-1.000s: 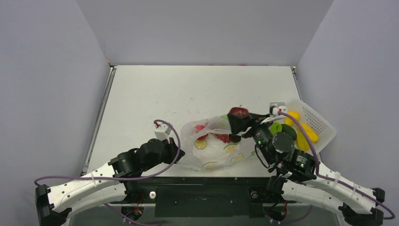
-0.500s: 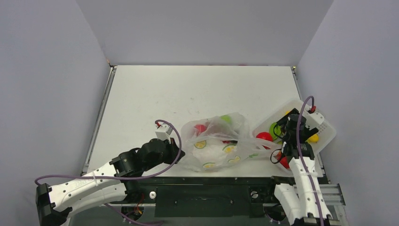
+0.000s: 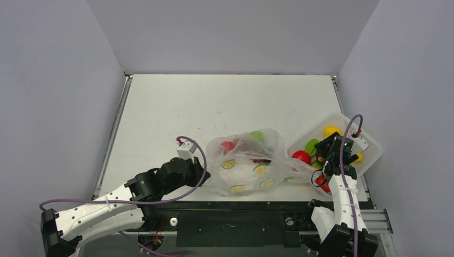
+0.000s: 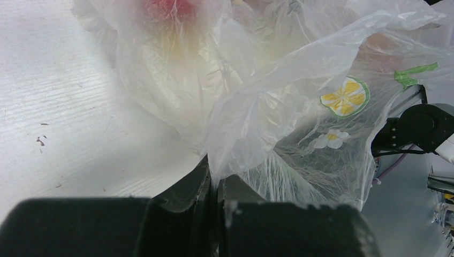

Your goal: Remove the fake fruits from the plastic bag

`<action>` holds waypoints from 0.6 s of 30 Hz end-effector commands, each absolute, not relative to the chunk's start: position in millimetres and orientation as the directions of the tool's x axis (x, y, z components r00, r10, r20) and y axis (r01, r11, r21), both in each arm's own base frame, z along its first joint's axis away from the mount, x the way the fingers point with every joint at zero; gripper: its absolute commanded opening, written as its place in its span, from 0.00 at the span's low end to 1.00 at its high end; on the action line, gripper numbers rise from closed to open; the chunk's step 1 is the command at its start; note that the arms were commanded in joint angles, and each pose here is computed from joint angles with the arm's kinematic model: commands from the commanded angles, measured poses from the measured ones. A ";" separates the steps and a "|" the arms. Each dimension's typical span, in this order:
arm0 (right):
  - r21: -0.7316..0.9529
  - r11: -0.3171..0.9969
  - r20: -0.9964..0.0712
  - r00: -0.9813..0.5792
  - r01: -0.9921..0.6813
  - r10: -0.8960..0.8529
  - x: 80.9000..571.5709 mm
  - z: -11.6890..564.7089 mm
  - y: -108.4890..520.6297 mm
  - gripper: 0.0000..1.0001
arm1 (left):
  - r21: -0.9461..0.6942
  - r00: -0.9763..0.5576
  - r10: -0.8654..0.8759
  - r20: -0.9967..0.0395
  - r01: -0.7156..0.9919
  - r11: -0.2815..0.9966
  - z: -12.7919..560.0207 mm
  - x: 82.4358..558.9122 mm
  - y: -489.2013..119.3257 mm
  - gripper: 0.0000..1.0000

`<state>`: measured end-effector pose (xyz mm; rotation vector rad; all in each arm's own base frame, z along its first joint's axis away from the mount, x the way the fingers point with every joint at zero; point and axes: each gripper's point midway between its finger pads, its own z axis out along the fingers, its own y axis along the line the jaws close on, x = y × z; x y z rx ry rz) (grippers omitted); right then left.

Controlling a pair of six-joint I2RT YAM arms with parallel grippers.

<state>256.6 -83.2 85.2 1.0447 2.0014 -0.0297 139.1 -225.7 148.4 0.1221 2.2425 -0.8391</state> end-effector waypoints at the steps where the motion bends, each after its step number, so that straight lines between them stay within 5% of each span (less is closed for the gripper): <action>1: 0.353 0.588 -0.779 -0.119 0.728 0.615 247.8 116.4 -108.3 0.81 | -0.545 -0.717 -0.166 -0.677 0.337 0.767 160.5 141.4 -228.3 0.00; 6: 0.361 0.612 -0.798 -0.106 0.704 0.593 245.1 135.2 -106.1 0.90 | -0.546 -0.714 -0.166 -0.680 0.342 0.765 160.9 141.7 -229.2 0.00; 18: 0.396 0.753 -0.860 -0.073 0.525 0.504 244.7 199.9 -70.5 0.91 | -0.559 -0.717 -0.162 -0.678 0.360 0.747 164.1 140.4 -235.2 0.00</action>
